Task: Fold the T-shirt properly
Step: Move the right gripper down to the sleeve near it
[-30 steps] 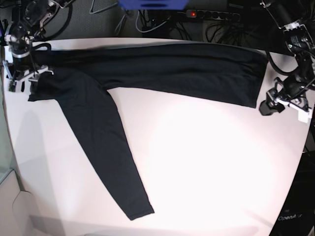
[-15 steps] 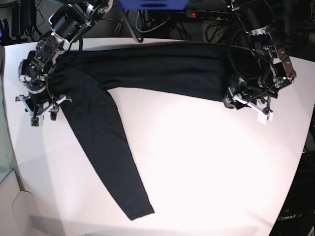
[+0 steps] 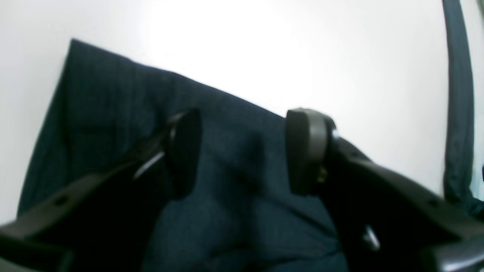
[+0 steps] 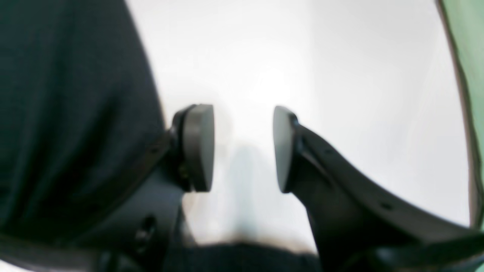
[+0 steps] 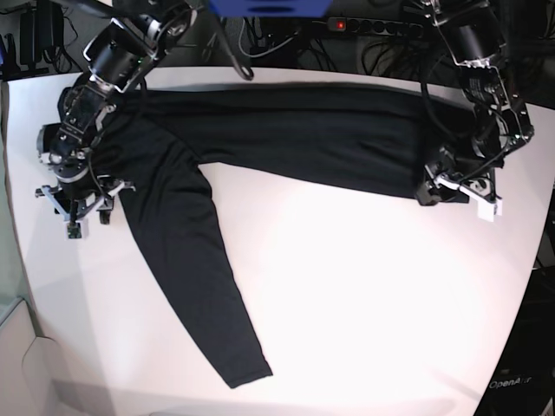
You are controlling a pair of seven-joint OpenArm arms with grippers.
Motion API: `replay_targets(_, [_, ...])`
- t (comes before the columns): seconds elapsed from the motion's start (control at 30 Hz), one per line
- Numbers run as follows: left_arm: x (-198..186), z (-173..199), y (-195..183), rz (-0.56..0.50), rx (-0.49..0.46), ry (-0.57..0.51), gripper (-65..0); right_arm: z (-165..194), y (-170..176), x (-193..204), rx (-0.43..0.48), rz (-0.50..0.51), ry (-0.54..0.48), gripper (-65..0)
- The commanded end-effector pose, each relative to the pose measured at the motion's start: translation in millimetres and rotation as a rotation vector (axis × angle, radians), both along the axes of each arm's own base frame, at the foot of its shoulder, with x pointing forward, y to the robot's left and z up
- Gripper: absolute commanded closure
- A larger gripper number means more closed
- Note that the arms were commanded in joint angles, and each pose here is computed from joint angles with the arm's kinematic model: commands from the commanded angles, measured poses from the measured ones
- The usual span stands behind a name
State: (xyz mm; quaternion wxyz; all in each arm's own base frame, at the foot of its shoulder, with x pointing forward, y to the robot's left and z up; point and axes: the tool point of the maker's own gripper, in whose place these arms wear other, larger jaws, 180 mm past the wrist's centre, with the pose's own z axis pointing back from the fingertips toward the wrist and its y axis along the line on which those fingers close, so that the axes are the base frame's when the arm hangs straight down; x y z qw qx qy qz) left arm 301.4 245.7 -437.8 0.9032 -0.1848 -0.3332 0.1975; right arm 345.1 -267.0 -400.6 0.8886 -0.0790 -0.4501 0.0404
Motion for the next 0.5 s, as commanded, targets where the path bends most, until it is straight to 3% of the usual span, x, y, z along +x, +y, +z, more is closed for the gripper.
replay_targets(0.0, [-38,-33,12,0.002,0.071,0.21,-36.4,18,0,13,-0.014,0.013,-0.06,-26.7])
replay_targets(0.27, [-39,-34,7,-0.002,0.059,0.215,-36.3,10,27,21,-0.027,0.093,0.017,-26.7])
replay_targets(0.47, [-39,-34,7,-0.002,0.059,0.217,-36.3,26,42,43,-0.036,0.14,-0.022,-26.7])
